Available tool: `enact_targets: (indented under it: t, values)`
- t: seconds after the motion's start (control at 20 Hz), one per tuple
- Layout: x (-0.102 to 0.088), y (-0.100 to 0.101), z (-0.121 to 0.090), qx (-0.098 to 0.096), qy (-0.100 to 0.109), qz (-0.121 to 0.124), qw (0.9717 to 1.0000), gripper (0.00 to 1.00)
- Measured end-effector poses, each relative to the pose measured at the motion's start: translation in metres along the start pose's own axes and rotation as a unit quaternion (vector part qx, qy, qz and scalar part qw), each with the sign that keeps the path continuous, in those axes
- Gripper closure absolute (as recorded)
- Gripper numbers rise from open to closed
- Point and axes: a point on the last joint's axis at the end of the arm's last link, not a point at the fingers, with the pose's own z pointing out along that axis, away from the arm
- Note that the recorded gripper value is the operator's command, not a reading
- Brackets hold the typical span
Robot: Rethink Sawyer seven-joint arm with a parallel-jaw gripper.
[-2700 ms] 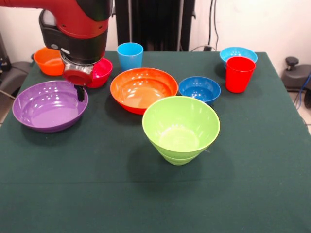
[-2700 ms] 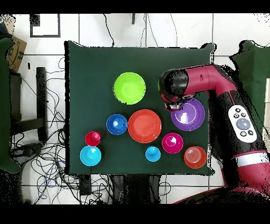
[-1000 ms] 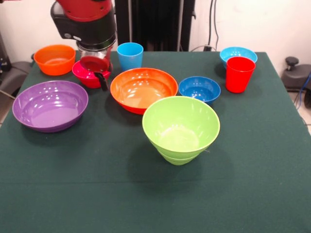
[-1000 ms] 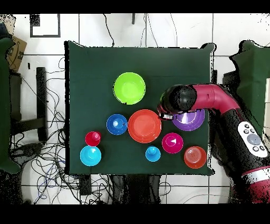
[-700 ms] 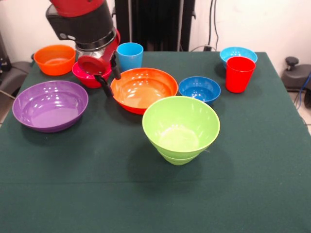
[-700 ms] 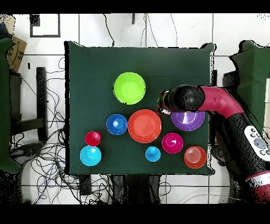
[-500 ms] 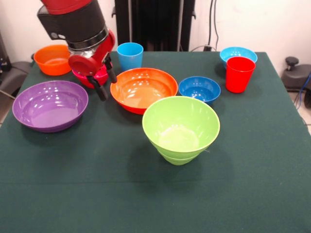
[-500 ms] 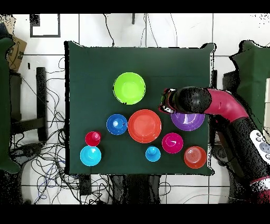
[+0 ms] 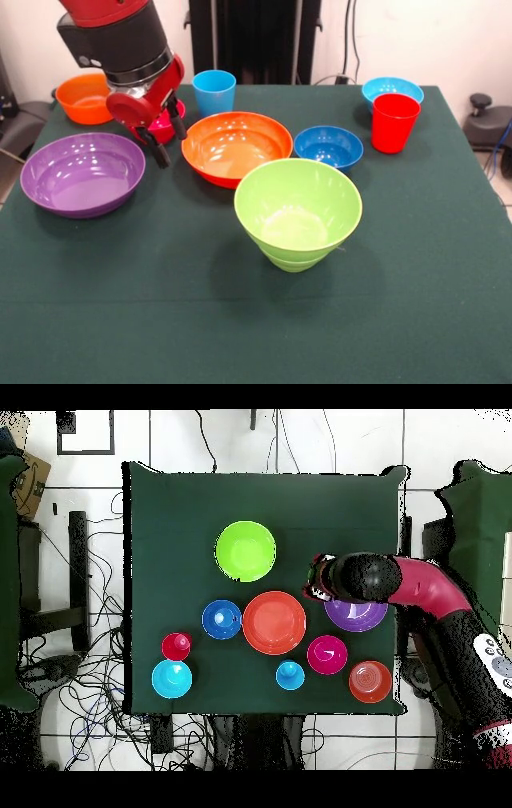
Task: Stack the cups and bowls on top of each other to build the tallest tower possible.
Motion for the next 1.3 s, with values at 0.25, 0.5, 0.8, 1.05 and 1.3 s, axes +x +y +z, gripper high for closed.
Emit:
enact_targets:
  t: [0.25,0.5,0.8,1.05,1.3]
  values:
    - [-0.008,0.008,0.007,-0.022,0.036,-0.033,0.9985,0.0]
    - [-0.009,0.016,0.013,-0.059,0.09,-0.092,0.99,0.0]
    - [0.002,0.012,0.012,-0.095,0.137,-0.217,0.9617,0.0]
    - [0.008,0.001,0.013,-0.091,0.141,-0.27,0.9482,0.0]
    - [-0.005,-0.014,0.016,-0.045,0.1,-0.239,0.9648,0.0]
